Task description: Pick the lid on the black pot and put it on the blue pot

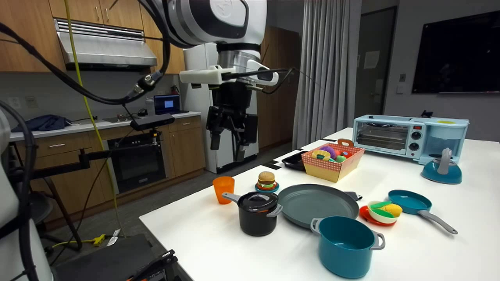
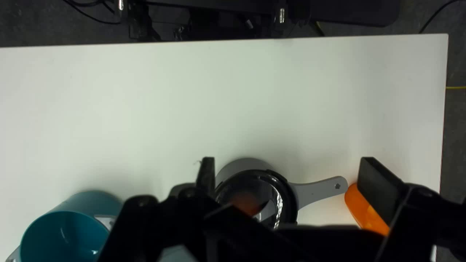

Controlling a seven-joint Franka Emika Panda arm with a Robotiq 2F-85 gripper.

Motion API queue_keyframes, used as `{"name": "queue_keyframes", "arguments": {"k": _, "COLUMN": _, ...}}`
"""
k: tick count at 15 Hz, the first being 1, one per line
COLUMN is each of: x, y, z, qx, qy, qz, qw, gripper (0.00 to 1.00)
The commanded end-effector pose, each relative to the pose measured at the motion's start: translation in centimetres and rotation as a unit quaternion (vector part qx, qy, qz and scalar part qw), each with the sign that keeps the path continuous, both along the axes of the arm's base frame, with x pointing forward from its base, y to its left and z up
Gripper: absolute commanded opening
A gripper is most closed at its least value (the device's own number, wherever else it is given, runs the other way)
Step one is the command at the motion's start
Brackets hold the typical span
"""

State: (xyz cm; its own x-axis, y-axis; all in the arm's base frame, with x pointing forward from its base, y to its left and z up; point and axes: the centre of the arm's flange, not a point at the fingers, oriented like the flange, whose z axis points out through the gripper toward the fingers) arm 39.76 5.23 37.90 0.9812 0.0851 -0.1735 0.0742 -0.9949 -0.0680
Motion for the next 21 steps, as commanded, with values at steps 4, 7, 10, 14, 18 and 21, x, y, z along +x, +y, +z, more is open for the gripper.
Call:
{"name": "queue_keyframes", "arguments": {"k": 4, "x": 5.3, "y": -0.3, "z": -1.8, "qx": -0.009, "qy": -0.047, "qz": -0.043, "qw": 0.9979, "gripper": 1.00}}
{"name": "queue_keyframes", "arguments": {"k": 7, "x": 7.0, "y": -0.2, "z": -3.9, "qx": -0.004, "qy": -0.078, "qz": -0.082, "qw": 0.9936, "gripper": 1.00}}
{"name": "queue_keyframes", "arguments": {"k": 10, "x": 8.9, "y": 0.2, "z": -6.8, "qx": -0.003, "qy": -0.124, "qz": -0.131, "qw": 0.9837, "gripper": 1.00}}
{"name": "queue_keyframes", "arguments": {"k": 14, "x": 10.9, "y": 0.8, "z": -10.6, "qx": 0.002, "qy": -0.166, "qz": -0.197, "qw": 0.9663, "gripper": 1.00}}
{"name": "queue_keyframes", "arguments": {"k": 18, "x": 10.5, "y": 1.5, "z": -13.1, "qx": -0.005, "qy": -0.193, "qz": -0.254, "qw": 0.9477, "gripper": 1.00}}
{"name": "queue_keyframes", "arguments": {"k": 21, "x": 9.6, "y": 3.0, "z": -13.1, "qx": -0.028, "qy": -0.213, "qz": -0.277, "qw": 0.9365, "gripper": 1.00}}
